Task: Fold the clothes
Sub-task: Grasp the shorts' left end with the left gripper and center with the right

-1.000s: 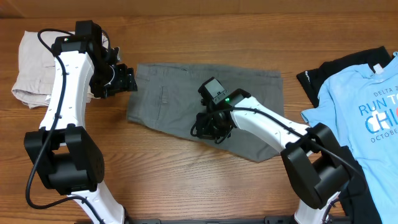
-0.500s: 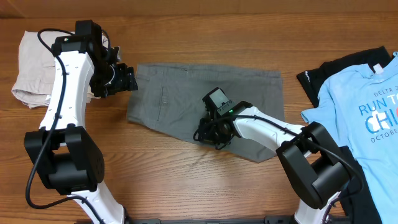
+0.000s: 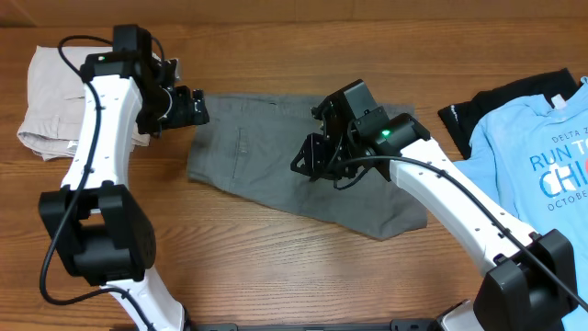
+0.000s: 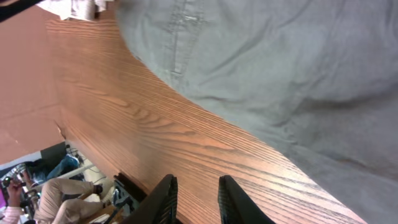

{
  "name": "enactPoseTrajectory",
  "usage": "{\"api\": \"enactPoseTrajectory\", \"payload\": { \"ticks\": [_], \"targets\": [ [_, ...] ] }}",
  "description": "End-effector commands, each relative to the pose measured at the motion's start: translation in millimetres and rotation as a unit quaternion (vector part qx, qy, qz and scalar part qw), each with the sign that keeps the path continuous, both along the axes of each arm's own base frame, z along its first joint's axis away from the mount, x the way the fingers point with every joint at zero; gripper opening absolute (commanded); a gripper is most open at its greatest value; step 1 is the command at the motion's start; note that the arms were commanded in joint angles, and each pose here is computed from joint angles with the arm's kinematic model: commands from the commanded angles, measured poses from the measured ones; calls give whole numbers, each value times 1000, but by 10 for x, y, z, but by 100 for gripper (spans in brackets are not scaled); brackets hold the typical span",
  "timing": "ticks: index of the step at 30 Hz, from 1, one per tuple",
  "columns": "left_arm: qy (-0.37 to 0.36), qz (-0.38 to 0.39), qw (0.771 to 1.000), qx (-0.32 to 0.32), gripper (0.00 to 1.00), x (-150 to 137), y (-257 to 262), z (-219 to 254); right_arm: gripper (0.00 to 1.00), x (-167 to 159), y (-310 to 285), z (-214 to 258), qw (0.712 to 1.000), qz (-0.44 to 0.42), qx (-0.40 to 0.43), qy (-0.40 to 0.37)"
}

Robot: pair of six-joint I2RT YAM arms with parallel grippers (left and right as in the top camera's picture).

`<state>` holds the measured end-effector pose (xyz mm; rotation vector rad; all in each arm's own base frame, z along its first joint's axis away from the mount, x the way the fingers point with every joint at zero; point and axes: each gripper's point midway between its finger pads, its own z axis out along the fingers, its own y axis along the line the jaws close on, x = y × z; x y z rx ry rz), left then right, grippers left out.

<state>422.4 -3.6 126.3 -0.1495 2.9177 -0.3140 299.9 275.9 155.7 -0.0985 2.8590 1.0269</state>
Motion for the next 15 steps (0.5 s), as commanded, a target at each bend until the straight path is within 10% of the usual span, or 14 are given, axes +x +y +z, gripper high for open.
{"api": "enactPoseTrajectory", "payload": {
  "ticks": [1,15],
  "targets": [
    [31,-27,999,-7,93,31,-178,-343,27,-1,-65,-72,1000,-1,-27,-4],
    [109,-9,993,-41,88,125,-339,-1414,26,-3,-211,-182,997,-16,-77,-7]
  ]
}}
